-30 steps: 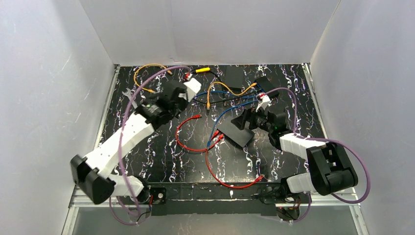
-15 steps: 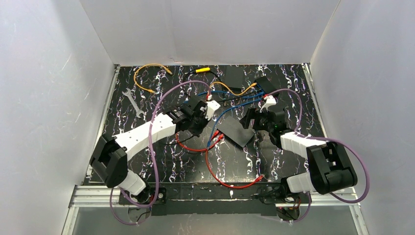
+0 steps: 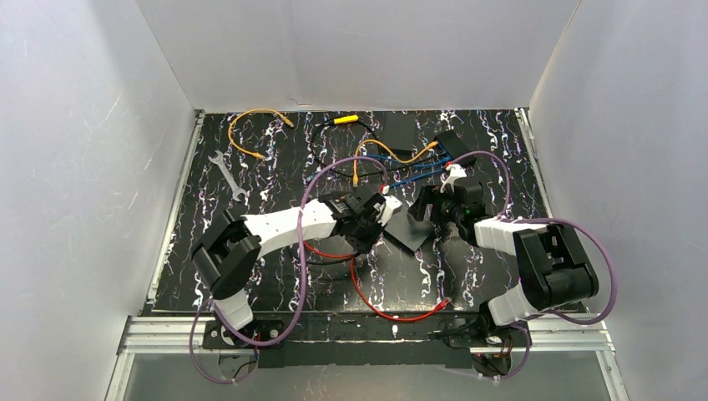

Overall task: Insert the plug into the switch port
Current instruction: Insert the connector into the switch port.

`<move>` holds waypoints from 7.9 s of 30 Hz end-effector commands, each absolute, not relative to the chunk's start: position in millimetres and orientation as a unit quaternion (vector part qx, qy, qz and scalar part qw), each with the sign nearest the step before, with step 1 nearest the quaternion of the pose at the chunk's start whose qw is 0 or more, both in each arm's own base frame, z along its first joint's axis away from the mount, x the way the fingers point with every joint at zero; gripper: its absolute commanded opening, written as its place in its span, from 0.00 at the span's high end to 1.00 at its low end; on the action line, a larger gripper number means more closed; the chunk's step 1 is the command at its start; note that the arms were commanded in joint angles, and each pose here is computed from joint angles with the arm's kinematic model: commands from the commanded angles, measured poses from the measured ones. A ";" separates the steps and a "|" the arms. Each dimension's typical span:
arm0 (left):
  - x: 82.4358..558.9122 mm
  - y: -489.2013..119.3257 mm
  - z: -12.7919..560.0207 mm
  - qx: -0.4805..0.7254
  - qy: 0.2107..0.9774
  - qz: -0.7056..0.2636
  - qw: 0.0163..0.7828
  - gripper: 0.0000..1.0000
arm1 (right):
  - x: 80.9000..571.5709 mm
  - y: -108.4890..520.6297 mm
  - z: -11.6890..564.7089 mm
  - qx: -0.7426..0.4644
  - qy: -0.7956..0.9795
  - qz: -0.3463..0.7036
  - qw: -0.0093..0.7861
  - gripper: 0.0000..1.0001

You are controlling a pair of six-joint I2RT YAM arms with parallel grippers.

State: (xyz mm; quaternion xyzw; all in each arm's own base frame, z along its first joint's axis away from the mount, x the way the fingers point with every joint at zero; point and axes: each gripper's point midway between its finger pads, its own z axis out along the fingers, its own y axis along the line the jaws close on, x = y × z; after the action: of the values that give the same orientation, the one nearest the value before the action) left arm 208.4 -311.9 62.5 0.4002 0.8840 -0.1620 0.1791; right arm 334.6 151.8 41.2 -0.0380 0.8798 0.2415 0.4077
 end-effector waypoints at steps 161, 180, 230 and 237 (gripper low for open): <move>333.0 -349.7 113.4 0.308 0.862 -0.108 0.388 1.00 | 238.7 283.1 53.1 -0.238 0.781 0.561 0.136 0.58; 290.1 -349.3 84.6 0.409 0.824 -0.201 0.337 1.00 | 262.9 264.5 57.7 -0.205 0.804 0.521 0.201 0.51; 350.3 -369.3 135.8 0.350 0.796 -0.169 0.464 1.00 | 214.6 299.7 61.3 -0.269 0.740 0.609 0.092 0.54; 359.6 -357.4 138.6 0.276 0.808 -0.161 0.494 1.00 | 214.6 299.9 61.0 -0.270 0.740 0.610 0.092 0.54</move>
State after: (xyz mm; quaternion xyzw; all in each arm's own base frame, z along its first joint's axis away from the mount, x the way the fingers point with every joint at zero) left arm 254.6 -286.4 23.2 0.3925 0.8905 -0.0892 0.2122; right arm 319.2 267.4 46.3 -0.2269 0.7922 0.4870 0.2894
